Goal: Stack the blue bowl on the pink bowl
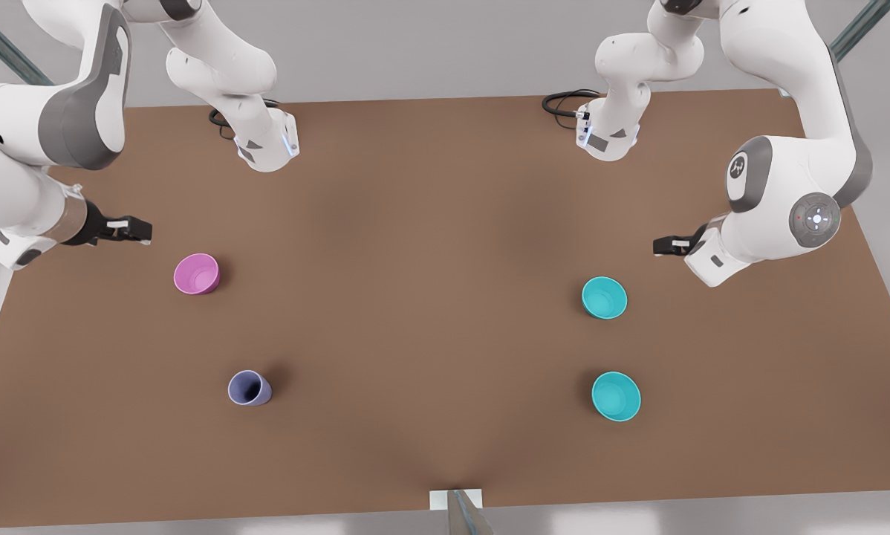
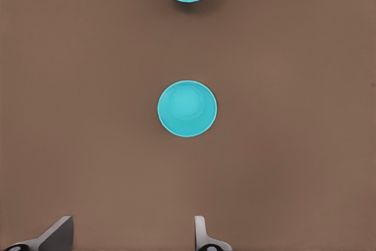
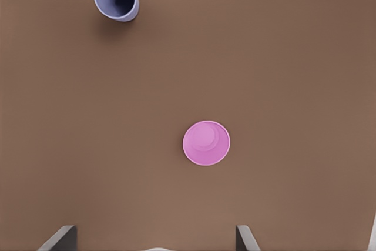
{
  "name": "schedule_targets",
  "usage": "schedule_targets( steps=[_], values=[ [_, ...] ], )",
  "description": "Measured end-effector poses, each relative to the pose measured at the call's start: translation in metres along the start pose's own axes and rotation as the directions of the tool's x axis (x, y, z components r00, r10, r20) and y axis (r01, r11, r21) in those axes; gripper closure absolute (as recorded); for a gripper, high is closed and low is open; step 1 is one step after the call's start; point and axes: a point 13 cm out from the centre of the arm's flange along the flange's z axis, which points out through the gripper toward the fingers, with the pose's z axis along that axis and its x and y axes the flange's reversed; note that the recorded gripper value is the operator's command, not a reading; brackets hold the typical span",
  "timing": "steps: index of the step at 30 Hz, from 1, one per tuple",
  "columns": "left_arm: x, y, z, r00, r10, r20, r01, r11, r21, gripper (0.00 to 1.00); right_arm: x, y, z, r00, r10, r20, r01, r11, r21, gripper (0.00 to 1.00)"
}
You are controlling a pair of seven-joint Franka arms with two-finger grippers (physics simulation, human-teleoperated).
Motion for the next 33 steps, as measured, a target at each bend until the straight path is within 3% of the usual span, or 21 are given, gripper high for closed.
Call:
schedule_targets(
  steps=[3,6,11,21,33],
  values=[
    [0.001,0.000,0.001,1.000,0.000,-0.004,0.000,1.000,0.000,0.00,-0.010,-0.006,0.015,1.000,0.007,-0.021,-0.007,1.000,-0.006,0.00],
    [0.002,0.000,0.001,1.000,0.000,-0.009,0.000,1.000,0.000,0.00,-0.035,-0.060,0.100,0.982,0.082,-0.173,-0.091,0.995,-0.045,0.00],
    [0.002,0.000,0.003,1.000,0.000,-0.017,0.000,1.000,0.000,0.00,0.008,-0.110,0.236,0.934,0.159,-0.319,-0.216,0.965,-0.151,0.00],
    [0.004,0.001,0.004,1.000,-0.002,-0.026,0.002,1.000,0.000,0.00,0.026,-0.120,0.381,0.939,0.273,-0.211,-0.328,0.897,-0.296,0.00],
    [0.006,0.000,0.006,0.999,-0.001,-0.036,0.001,1.000,0.001,0.00,0.013,-0.099,0.443,0.945,0.279,-0.173,-0.325,0.871,-0.369,0.00]
  ],
)
